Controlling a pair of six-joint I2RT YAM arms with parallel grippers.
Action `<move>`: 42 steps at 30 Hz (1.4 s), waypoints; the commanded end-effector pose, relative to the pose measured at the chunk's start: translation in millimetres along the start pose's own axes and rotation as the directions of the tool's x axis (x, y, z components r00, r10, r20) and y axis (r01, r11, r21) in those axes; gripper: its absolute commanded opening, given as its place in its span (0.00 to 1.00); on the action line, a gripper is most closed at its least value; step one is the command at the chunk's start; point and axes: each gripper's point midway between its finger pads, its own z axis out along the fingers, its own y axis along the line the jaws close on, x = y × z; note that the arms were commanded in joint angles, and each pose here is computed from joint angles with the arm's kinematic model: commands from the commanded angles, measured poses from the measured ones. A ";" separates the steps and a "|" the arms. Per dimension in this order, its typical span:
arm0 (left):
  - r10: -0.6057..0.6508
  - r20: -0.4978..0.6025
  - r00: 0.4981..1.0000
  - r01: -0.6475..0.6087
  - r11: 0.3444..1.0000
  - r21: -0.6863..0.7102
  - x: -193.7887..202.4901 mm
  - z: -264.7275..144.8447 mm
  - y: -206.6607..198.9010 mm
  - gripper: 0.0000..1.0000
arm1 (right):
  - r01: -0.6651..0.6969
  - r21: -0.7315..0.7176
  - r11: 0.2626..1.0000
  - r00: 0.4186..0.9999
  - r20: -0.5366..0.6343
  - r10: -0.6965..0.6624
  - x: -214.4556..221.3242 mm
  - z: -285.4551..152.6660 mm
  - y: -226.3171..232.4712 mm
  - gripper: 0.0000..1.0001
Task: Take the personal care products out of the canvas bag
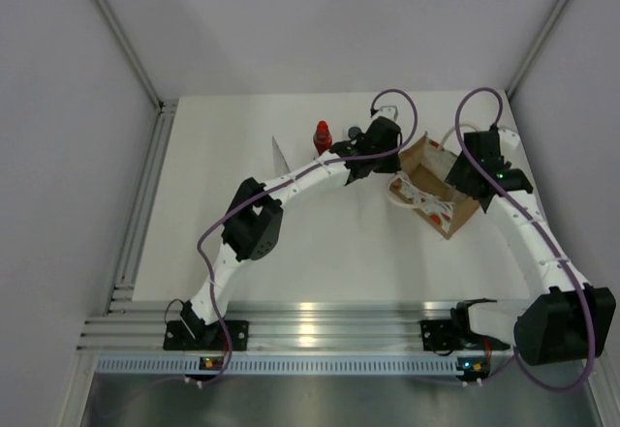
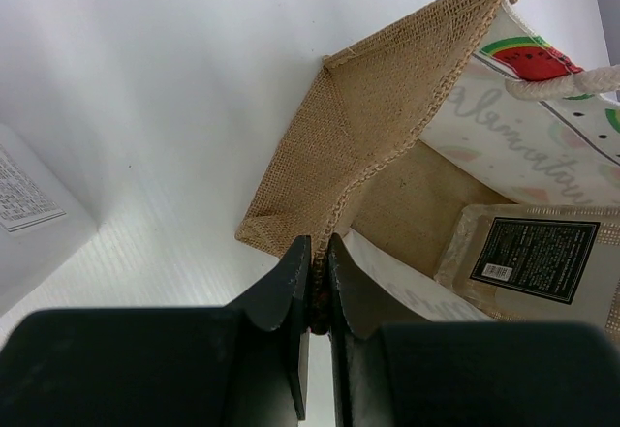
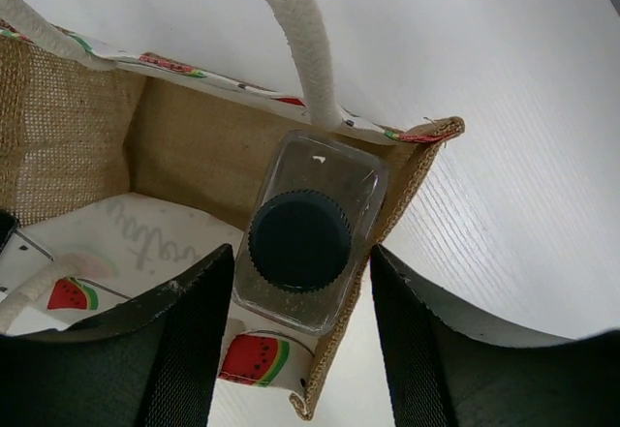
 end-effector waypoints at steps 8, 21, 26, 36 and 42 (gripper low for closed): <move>-0.010 0.044 0.999 0.009 1.000 0.022 -21.5 -15.0 -11.1 0.00 | -0.074 -0.047 0.996 0.993 0.086 0.078 -42.4 -4.9 7.1 0.57; -0.005 0.050 0.999 0.003 1.000 0.030 -24.4 -14.7 -13.7 0.00 | -0.058 -0.003 0.998 0.997 0.050 0.058 -28.4 16.6 -1.7 0.57; -0.004 0.051 0.999 0.002 0.999 0.033 -25.3 -14.7 -14.7 0.00 | -0.061 0.009 0.998 0.998 0.020 0.061 -18.6 32.5 -2.6 0.57; -0.018 0.051 0.999 0.015 0.998 0.053 -28.0 -16.2 -20.3 0.00 | -0.084 0.021 0.996 0.996 -0.022 0.084 4.2 53.0 -2.4 0.57; -0.023 0.057 0.998 0.020 0.999 0.051 -30.4 -17.7 -20.7 0.00 | -0.100 0.030 0.995 0.993 -0.052 0.101 15.6 67.3 0.7 0.57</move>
